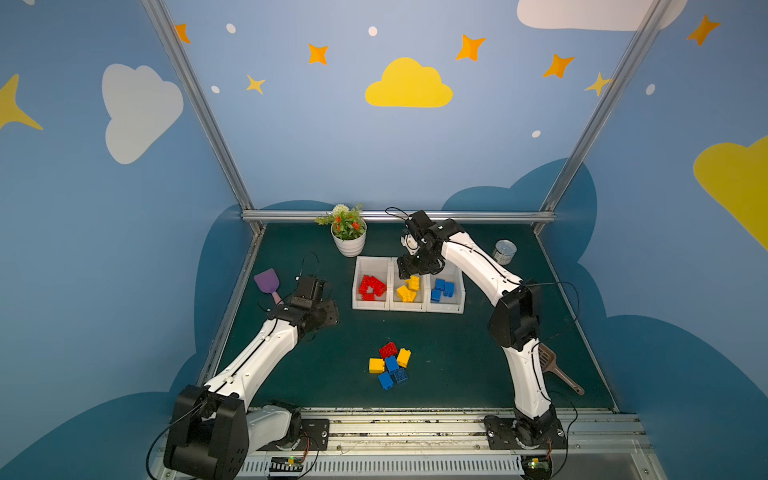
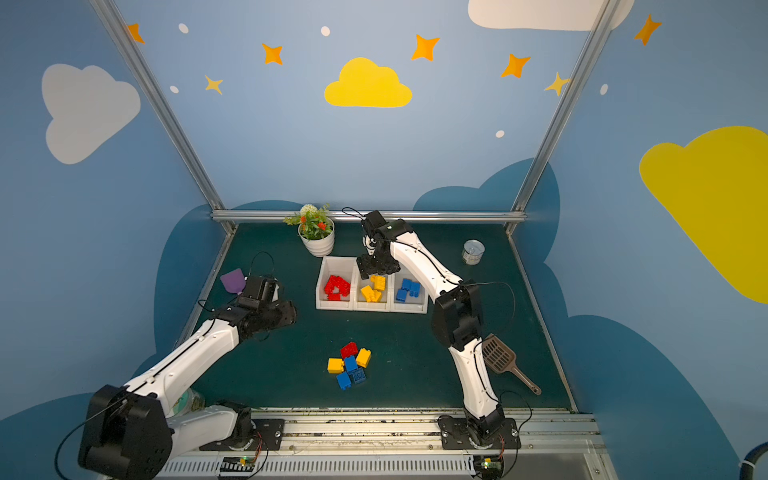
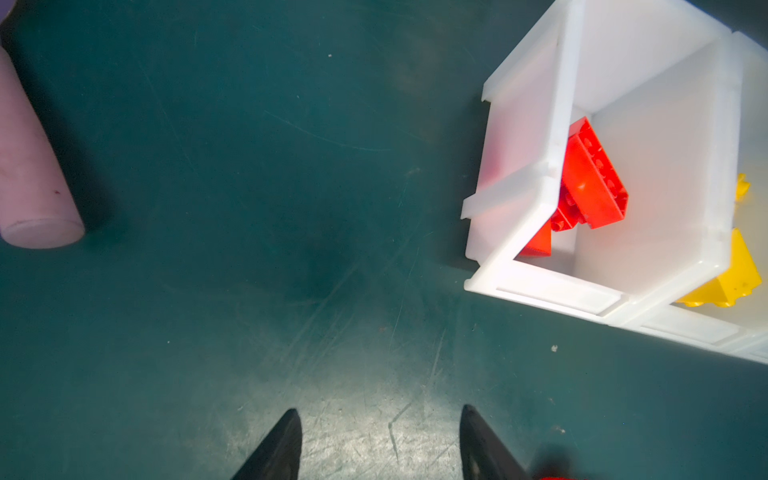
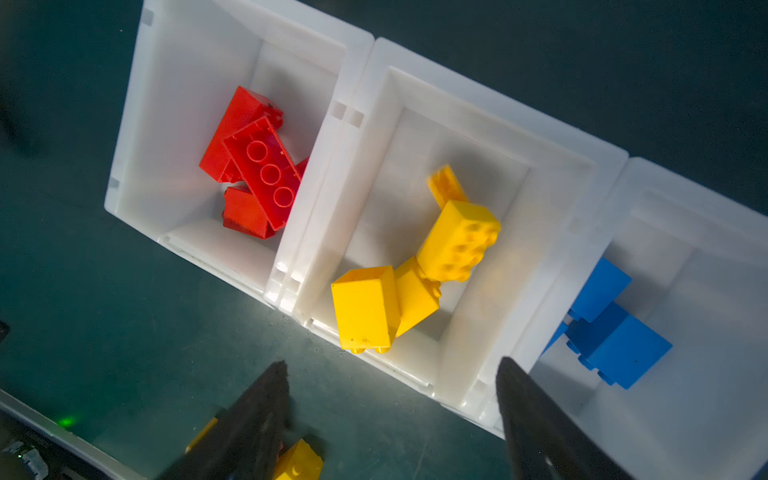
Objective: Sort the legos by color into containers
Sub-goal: 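Carry the yellow brick into the middle compartment and release it with the right gripper, then reach the left gripper to the pile and grasp a red brick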
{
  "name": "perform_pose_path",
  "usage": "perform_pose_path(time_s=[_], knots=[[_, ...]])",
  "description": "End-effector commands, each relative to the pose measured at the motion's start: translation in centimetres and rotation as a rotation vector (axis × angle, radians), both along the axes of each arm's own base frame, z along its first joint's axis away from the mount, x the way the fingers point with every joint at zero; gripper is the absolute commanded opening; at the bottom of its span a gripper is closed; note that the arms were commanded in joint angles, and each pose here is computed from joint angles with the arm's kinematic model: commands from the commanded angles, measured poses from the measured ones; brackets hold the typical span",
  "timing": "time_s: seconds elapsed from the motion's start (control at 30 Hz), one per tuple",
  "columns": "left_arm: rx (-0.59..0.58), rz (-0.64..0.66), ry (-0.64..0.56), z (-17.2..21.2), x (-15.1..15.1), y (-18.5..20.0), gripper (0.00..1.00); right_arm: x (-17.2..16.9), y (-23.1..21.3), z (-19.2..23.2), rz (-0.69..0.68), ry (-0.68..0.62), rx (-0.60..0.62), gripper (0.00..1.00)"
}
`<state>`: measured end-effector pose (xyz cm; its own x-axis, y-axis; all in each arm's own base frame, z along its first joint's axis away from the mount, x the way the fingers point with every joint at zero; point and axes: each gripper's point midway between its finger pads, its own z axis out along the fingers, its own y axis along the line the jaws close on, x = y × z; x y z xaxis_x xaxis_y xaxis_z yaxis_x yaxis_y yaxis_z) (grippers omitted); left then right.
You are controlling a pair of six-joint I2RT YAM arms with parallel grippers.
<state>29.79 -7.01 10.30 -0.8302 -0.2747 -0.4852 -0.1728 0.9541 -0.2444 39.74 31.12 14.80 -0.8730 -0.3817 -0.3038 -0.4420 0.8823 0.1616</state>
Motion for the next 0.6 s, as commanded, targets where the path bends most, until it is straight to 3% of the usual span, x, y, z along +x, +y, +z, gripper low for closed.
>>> perform_pose_path(time_s=[0.0,0.57], knots=[[-0.012,0.001,-0.003,0.1,-0.3,0.0,0.61,0.0,-0.5,0.4,-0.008,-0.005,-0.007,0.82],[-0.034,-0.046,-0.001,0.2,-0.6,-1.1,0.62,-0.5,-0.9,0.9,-0.015,-0.001,0.013,0.81]])
